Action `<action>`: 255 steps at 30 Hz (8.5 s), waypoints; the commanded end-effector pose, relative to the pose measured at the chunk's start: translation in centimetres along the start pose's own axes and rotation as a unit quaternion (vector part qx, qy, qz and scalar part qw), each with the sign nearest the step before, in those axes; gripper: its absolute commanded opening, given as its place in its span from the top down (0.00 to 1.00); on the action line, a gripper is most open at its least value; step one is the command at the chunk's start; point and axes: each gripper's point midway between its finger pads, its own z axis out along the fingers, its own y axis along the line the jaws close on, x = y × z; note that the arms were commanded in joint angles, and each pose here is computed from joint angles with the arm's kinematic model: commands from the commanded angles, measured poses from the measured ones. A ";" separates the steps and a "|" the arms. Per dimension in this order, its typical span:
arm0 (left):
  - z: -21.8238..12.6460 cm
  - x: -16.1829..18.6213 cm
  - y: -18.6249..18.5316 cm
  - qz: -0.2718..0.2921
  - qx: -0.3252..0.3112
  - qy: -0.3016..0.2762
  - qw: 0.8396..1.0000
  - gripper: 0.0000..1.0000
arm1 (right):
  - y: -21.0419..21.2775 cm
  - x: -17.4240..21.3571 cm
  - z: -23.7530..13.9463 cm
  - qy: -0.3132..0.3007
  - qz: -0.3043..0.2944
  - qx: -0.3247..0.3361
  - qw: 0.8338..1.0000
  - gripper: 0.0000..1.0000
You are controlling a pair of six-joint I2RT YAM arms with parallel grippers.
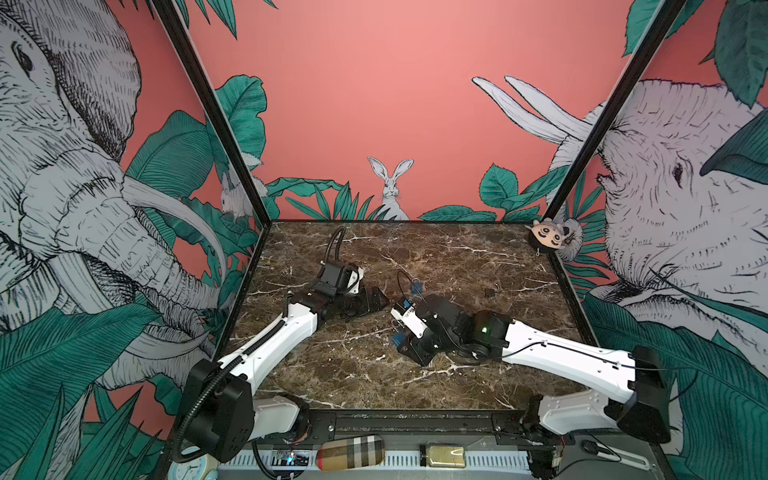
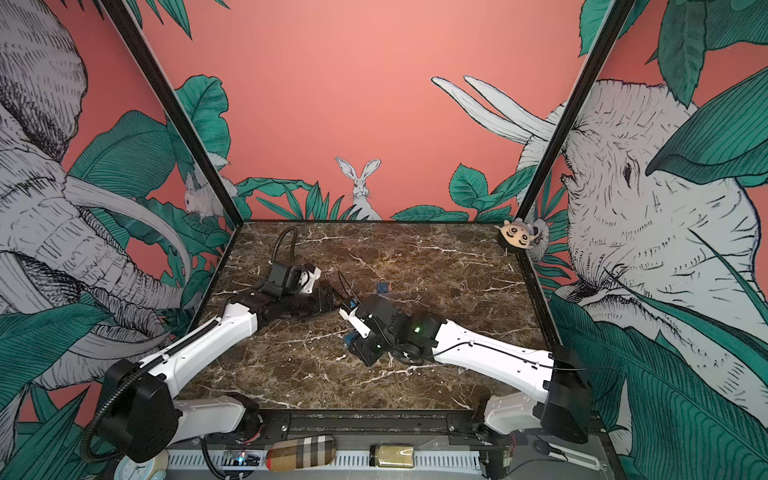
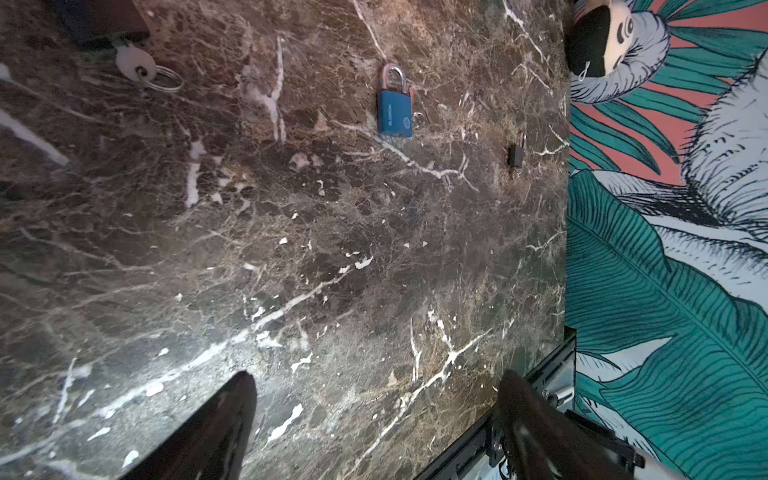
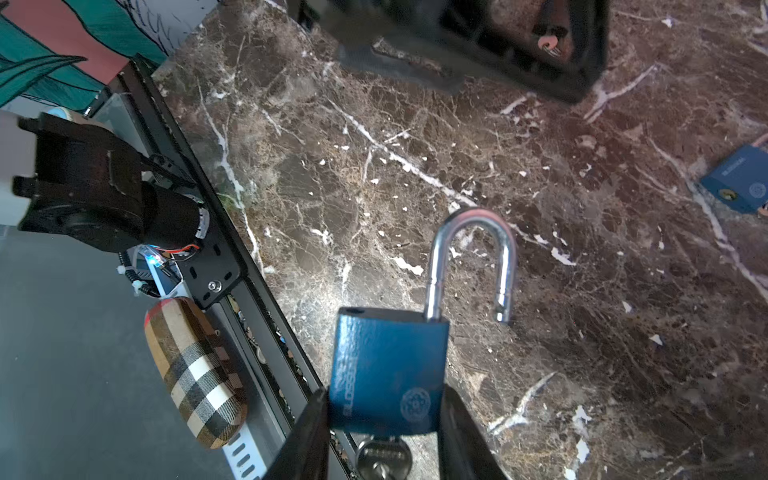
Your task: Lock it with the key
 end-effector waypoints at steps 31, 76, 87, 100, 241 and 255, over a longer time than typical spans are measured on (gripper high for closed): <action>-1.5 2.5 -2.4 0.029 0.056 0.016 0.998 0.16 | -0.7 -5.3 -4.9 -0.103 -0.019 0.021 0.994 0.84; -1.9 1.4 -2.8 0.022 0.090 -0.022 0.995 0.17 | -1.1 -6.6 -4.6 -0.107 -0.015 -0.019 0.994 0.84; -4.5 1.4 -3.3 0.059 0.091 -0.066 0.992 0.17 | -1.4 -7.2 -4.5 -0.115 -0.001 -0.043 0.992 0.84; -5.1 -1.4 -4.5 0.066 0.089 -0.088 0.990 0.16 | -0.1 -5.1 -3.9 -0.084 0.008 -0.089 0.993 0.84; -6.3 -1.9 -10.1 0.125 0.284 -0.087 0.947 0.30 | -5.2 -9.0 -5.9 -0.191 0.092 -0.144 0.967 0.87; -5.7 -1.5 -9.6 0.112 0.281 -0.075 0.950 0.33 | -5.3 -8.8 -5.9 -0.191 0.091 -0.137 0.968 0.87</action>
